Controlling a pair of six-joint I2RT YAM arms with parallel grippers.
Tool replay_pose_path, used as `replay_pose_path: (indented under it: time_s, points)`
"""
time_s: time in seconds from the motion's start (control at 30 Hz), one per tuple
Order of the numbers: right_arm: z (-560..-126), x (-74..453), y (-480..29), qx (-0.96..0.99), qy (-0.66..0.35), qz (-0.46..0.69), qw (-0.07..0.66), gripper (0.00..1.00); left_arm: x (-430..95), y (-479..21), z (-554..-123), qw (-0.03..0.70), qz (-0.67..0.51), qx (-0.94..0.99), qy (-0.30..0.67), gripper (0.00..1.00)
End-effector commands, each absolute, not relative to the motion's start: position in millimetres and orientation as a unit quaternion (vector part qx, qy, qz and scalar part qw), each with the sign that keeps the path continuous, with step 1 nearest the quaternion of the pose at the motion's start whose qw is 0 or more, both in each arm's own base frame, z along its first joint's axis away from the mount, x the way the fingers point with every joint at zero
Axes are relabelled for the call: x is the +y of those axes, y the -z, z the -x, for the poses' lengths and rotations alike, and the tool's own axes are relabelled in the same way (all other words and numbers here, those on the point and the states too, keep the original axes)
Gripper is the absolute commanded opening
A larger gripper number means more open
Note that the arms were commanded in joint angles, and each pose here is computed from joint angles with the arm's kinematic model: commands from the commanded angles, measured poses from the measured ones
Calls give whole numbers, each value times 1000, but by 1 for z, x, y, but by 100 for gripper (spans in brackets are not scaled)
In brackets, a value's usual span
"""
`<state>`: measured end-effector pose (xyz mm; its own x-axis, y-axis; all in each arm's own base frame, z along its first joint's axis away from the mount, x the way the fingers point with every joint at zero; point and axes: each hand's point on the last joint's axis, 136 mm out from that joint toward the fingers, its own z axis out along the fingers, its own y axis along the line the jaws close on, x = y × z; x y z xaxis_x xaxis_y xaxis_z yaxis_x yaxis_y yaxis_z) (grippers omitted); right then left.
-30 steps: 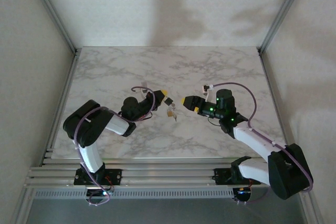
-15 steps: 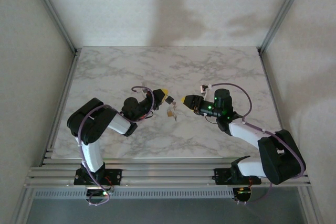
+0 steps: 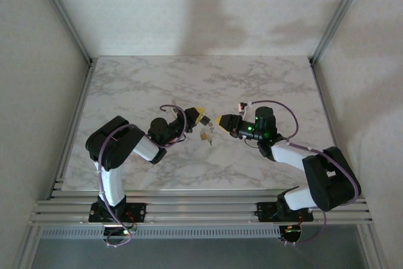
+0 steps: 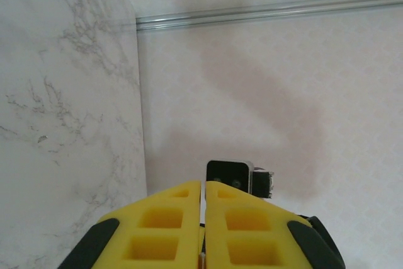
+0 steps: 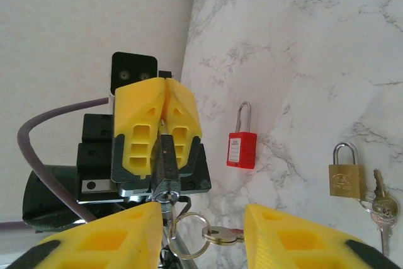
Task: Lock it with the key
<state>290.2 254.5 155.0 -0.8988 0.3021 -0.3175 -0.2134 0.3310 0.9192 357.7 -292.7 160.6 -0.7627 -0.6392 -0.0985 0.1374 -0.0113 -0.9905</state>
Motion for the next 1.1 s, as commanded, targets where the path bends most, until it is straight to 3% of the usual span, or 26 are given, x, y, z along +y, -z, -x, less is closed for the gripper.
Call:
replay_pose_path:
  time_s: [0.0,1.07]
  points:
    - [-290,258,-162,771,-596,-14,223,37,-298,-183,-357,294,175,609,715,0]
    - [-285,273,-158,773,-600,11,206,26,-307,-173,-356,277,176,607,724,0]
